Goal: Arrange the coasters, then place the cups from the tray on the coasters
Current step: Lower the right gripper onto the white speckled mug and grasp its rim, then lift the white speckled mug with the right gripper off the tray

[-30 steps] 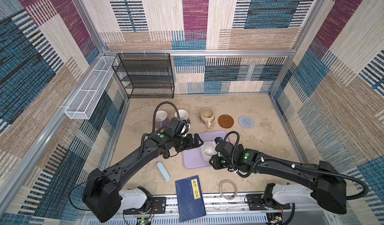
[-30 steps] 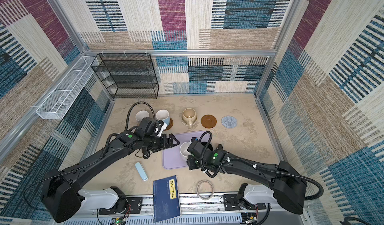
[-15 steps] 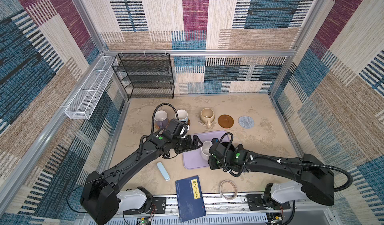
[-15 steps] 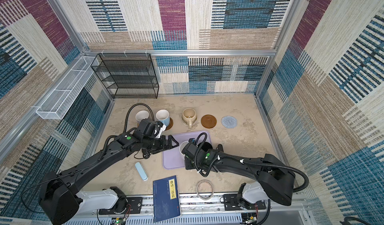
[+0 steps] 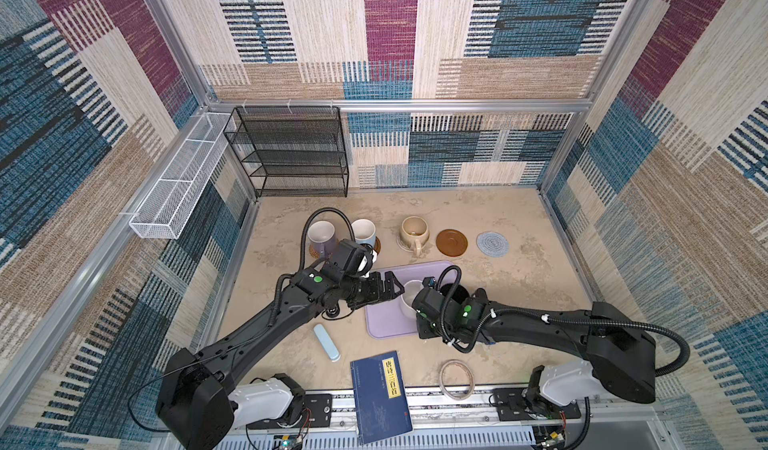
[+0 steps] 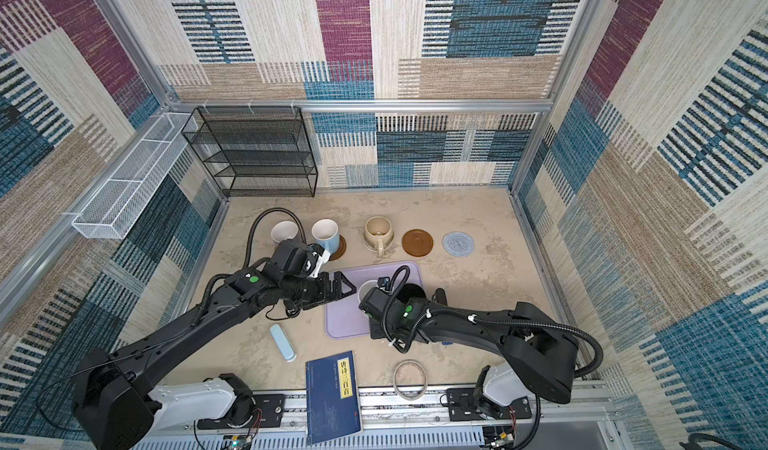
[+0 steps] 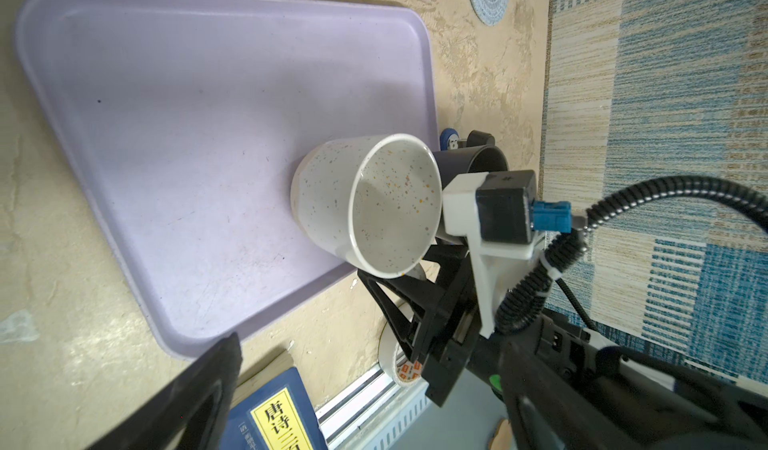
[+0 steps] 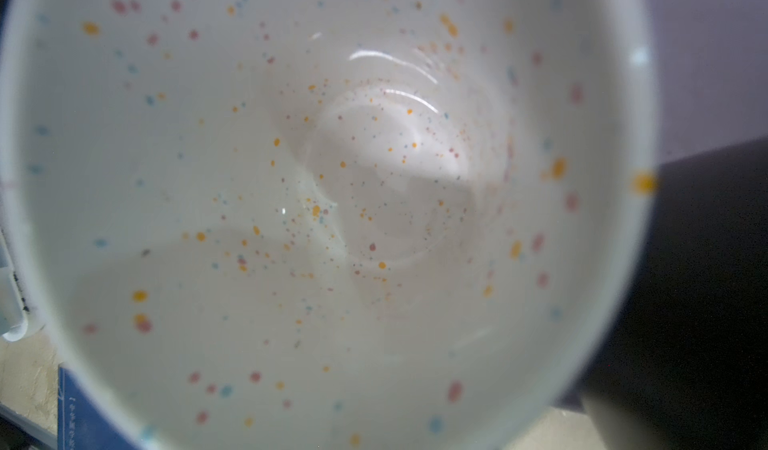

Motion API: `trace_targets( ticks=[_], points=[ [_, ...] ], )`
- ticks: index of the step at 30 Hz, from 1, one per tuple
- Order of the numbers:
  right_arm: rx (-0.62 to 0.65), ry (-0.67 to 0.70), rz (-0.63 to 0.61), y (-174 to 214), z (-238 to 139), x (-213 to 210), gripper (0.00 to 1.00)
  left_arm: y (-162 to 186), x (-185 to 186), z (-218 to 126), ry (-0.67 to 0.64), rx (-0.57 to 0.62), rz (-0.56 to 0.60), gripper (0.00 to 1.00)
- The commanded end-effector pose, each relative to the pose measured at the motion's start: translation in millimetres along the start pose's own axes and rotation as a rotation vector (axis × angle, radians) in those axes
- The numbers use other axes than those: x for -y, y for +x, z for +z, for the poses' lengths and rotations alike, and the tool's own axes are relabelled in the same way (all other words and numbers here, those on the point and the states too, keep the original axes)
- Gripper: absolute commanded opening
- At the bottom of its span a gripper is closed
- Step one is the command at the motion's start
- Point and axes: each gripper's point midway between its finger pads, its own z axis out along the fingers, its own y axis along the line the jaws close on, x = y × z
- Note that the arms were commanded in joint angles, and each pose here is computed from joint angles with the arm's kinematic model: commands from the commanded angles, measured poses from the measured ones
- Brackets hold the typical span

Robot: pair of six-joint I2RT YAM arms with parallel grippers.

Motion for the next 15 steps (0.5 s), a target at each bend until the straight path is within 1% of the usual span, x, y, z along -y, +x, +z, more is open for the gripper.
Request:
trace_targets(
  ticks=[1, 8, 13, 15],
  points=[
    [0.035, 0.006, 0.007, -8.4, -1.0, -1.2, 0.35, -4.6, -0.9, -0.6, -0.007, 0.026, -0.010, 1.00],
    [0.040, 0.030, -0.018, -11.3, 4.6, -1.7, 0.32, -4.4, -1.3, 0.0, -0.008, 0.026, -0.013, 1.00],
    [0.053, 0.029, -0.018, -13.7, 4.0, -2.2, 0.27, -4.8, -1.7, 0.0, -0.007, 0.029, -0.016, 1.00],
    [0.061, 0.028, -0.025, -15.6, 3.8, -2.4, 0.22, -4.7, -1.3, 0.2, -0.007, 0.029, -0.015, 1.00]
  ],
)
